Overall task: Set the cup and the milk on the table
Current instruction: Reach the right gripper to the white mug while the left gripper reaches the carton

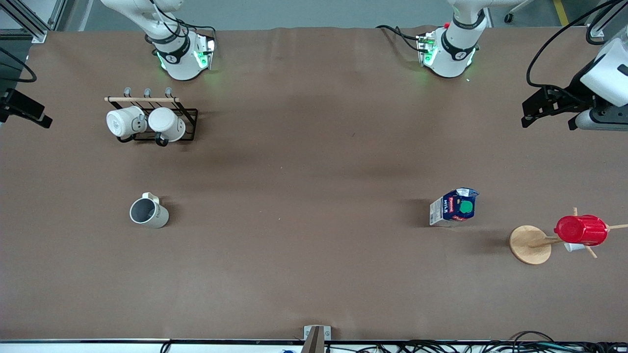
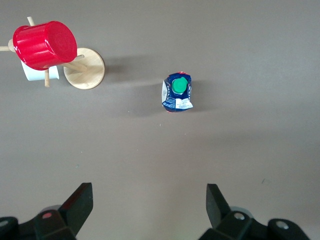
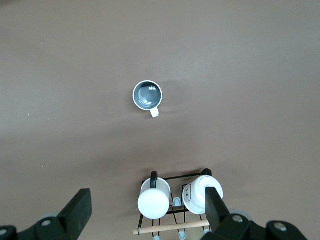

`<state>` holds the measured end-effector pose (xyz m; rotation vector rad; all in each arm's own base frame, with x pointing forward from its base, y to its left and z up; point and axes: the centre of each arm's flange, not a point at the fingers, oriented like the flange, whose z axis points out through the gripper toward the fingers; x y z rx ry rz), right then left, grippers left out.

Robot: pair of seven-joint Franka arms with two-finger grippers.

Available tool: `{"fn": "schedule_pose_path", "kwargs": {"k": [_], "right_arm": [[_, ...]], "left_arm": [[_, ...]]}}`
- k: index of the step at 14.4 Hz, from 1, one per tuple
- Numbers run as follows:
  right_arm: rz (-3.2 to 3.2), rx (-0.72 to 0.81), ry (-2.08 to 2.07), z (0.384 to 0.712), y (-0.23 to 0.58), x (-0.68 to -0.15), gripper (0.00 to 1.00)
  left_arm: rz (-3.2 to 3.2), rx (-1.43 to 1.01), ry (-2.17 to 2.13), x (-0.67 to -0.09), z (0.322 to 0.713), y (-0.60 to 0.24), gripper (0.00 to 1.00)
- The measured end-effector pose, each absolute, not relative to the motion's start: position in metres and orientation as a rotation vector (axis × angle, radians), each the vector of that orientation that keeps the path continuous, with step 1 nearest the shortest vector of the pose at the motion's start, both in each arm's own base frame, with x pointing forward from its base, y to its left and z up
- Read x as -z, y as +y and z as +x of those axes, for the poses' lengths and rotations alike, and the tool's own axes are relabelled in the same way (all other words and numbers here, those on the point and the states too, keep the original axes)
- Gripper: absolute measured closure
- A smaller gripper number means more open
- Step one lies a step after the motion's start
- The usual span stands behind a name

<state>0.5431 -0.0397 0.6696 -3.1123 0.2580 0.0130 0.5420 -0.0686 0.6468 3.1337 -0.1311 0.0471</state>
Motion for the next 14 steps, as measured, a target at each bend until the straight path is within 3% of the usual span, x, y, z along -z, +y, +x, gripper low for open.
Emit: {"fn": "schedule_pose_path", "kwargs": {"k": [8,11,14], "right_arm": [[-3.112,-0.014,0.258,0.543,-0.04,-0.67,0.0],[-3.117,-0.043,0.177,0.546,-0.041,-0.661,0.0],[-3.118,-0.106,0.087,0.574,-0.046,-0.614,0.0]], "left_arm": [[3.131,-0.018,-0.141,-0.632,0.551,-0.073,0.0],[3.115,-0.053,-0.149,-0.594,0.583,-0.078,0.0],[3.095,-0.063,-0.178,-0.539,0.617,-0.092,0.0]]}}
